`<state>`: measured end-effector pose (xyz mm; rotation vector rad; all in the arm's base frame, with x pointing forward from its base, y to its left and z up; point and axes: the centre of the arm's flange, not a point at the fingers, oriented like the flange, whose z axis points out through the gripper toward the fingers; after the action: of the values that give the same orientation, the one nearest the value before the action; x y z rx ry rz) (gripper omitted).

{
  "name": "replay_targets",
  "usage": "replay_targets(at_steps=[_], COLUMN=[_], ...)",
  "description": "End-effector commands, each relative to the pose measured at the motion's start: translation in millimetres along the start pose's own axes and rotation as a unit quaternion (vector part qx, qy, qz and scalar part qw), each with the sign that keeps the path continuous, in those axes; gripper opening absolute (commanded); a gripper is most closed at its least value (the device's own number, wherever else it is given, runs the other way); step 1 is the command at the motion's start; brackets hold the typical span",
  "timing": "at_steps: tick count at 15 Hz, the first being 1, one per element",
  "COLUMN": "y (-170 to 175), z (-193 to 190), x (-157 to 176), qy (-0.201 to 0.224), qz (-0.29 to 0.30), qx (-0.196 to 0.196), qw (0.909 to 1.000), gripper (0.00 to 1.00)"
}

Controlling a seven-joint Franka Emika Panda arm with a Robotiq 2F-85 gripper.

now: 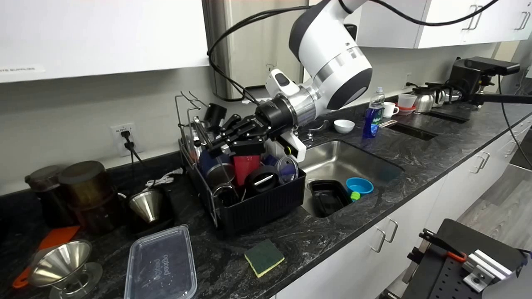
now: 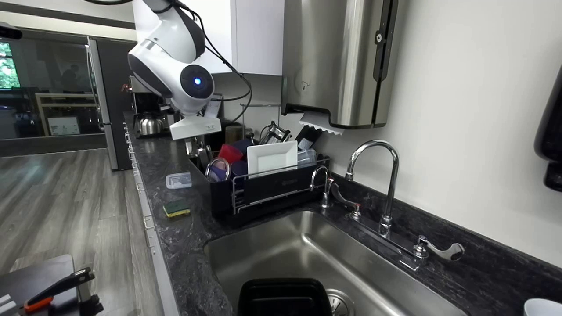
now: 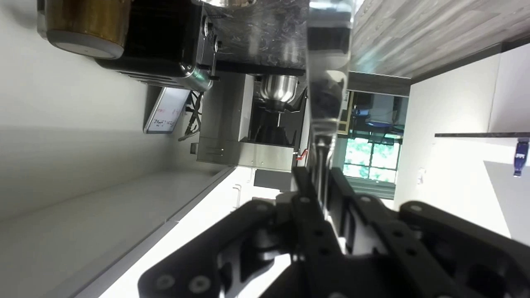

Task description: Put the knife in the sink on the dish rack

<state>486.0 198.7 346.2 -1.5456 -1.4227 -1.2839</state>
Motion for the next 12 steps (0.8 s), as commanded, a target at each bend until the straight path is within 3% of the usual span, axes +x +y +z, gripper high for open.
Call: replay_targets(at_steps=[1,12], y=[-2,0], z=[6,12], x=[0,-17], qy=[-0.005,-0.033], qz=[-0.046,-0.102], qx=[0.013,0.051], qw=[0.9988,0.9929], gripper=[0.04,0.04])
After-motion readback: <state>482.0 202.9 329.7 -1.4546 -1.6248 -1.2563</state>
